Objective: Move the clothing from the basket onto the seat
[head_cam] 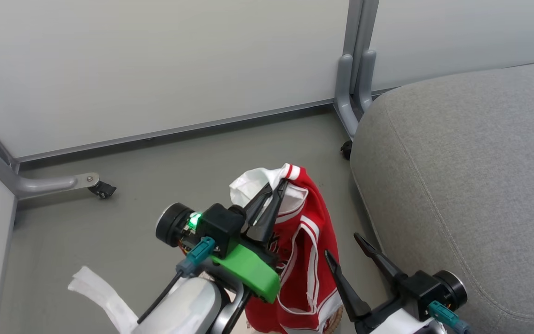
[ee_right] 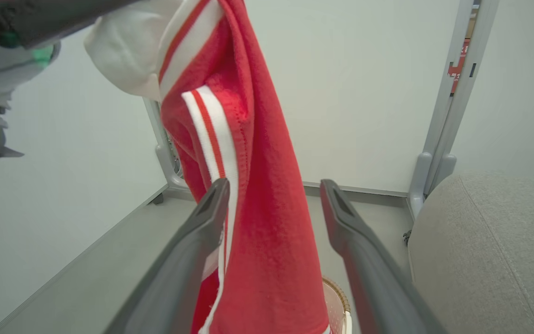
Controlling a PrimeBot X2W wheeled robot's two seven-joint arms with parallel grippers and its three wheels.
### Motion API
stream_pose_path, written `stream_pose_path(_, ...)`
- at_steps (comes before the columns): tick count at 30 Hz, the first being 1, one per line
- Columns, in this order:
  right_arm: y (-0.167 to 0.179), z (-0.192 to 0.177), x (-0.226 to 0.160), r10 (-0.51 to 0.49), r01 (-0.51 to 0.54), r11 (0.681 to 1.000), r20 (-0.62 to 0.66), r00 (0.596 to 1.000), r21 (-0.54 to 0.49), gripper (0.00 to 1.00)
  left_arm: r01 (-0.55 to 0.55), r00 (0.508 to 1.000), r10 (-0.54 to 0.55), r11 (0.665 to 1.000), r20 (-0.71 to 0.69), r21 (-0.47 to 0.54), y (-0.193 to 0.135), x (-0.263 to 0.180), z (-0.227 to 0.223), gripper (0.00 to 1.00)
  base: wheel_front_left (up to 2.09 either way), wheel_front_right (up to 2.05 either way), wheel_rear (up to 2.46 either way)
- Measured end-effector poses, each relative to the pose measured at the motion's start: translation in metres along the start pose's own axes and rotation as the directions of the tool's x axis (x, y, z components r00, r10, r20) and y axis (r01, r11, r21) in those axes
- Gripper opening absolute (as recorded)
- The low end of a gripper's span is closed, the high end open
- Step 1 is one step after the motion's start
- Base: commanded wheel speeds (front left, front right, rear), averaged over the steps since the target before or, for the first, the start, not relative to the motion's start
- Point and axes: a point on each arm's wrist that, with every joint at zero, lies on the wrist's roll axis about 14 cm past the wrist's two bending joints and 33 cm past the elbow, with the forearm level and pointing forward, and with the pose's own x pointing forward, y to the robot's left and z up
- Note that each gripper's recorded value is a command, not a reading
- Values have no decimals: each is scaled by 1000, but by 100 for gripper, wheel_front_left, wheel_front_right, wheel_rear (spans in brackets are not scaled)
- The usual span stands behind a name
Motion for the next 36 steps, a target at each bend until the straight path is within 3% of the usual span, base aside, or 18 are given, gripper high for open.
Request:
stream_pose_path(15,14,-32,7,54,-49,997,-96,994,53,100,177,983,-174,983,63,-51,-54,15,36,0,0,0,0)
stream_pose_path(31,16,-38,16,72,-64,996,-115,991,69,100,215,975,-213,976,66,-34,-68,12,50,0,0,0,0)
stream_pose_path(35,16,-35,18,72,-65,996,-105,992,68,81,209,977,-207,977,59,-32,-66,12,48,0,0,0,0)
stream_pose_path(36,16,-34,18,71,-64,996,-104,992,67,60,208,977,-206,978,56,-32,-65,12,47,0,0,0,0)
